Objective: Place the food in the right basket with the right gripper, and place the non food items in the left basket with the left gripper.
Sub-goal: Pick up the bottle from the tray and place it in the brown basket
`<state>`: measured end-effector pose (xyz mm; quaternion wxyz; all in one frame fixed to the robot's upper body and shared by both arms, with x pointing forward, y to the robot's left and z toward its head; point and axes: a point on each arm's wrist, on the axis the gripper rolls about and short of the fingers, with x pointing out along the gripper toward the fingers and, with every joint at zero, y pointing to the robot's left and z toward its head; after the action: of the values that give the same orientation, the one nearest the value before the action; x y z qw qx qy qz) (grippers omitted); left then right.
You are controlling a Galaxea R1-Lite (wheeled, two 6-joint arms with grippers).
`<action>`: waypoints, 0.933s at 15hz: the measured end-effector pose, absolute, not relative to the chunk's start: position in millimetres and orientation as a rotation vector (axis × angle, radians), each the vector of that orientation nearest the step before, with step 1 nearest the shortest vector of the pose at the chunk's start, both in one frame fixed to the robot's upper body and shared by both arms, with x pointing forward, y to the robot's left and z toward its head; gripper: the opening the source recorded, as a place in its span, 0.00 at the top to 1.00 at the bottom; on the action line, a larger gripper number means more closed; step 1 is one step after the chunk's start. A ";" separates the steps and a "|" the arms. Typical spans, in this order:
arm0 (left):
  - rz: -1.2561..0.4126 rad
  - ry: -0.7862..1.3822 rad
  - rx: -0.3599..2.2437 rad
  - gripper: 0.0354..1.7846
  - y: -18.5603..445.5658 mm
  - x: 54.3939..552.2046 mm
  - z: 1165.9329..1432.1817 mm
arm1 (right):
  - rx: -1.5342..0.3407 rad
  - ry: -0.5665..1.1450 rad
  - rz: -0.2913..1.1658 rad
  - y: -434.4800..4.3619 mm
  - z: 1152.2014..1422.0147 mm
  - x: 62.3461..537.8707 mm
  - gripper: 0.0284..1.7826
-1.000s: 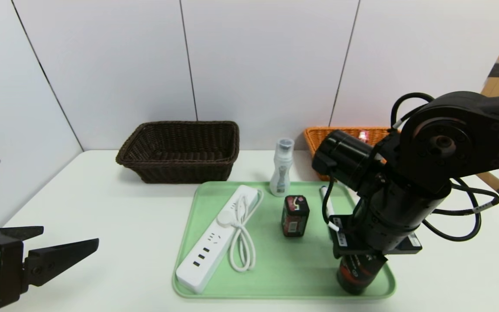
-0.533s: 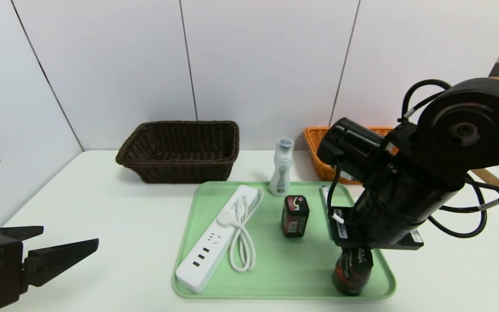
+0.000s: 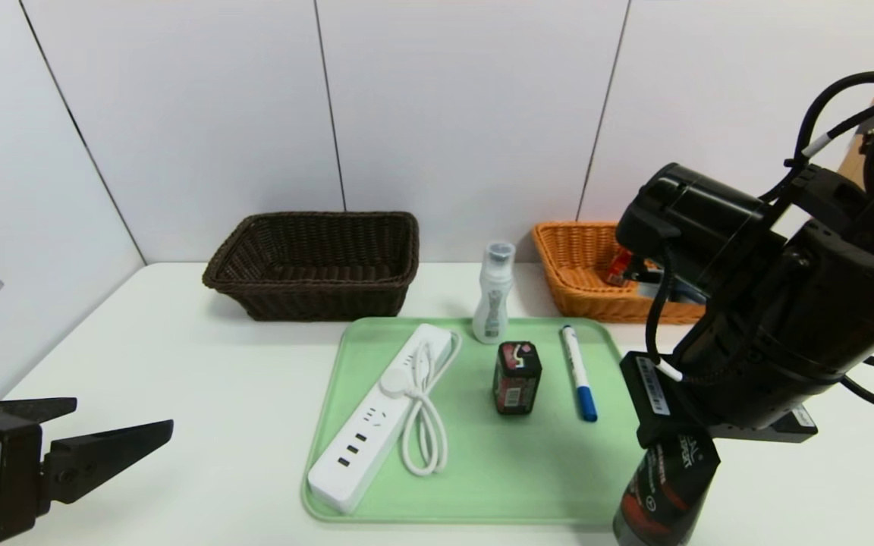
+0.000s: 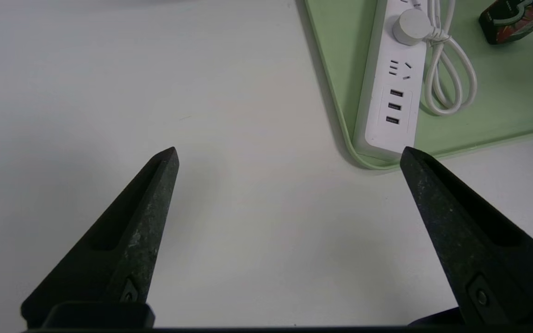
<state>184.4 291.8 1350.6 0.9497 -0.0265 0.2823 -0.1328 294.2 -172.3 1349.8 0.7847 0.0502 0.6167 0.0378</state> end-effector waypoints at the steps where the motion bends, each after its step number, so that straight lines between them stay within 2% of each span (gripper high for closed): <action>1: -0.271 0.574 -0.054 0.06 291.7 184.5 1350.7 | 0.111 1.326 0.083 -172.1 1350.7 294.6 0.86; 9: -0.269 0.577 -0.055 0.06 291.8 184.3 1349.8 | 0.206 1.242 0.058 -174.1 1366.5 326.8 0.86; 14: -0.268 0.579 -0.054 0.06 291.9 184.2 1349.5 | 0.353 1.179 0.159 -180.6 1402.4 334.2 0.86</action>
<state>184.2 291.9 1349.5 0.9492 -0.0263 0.2847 -0.1317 334.2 -180.6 1402.4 0.8135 0.1656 0.5524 0.0744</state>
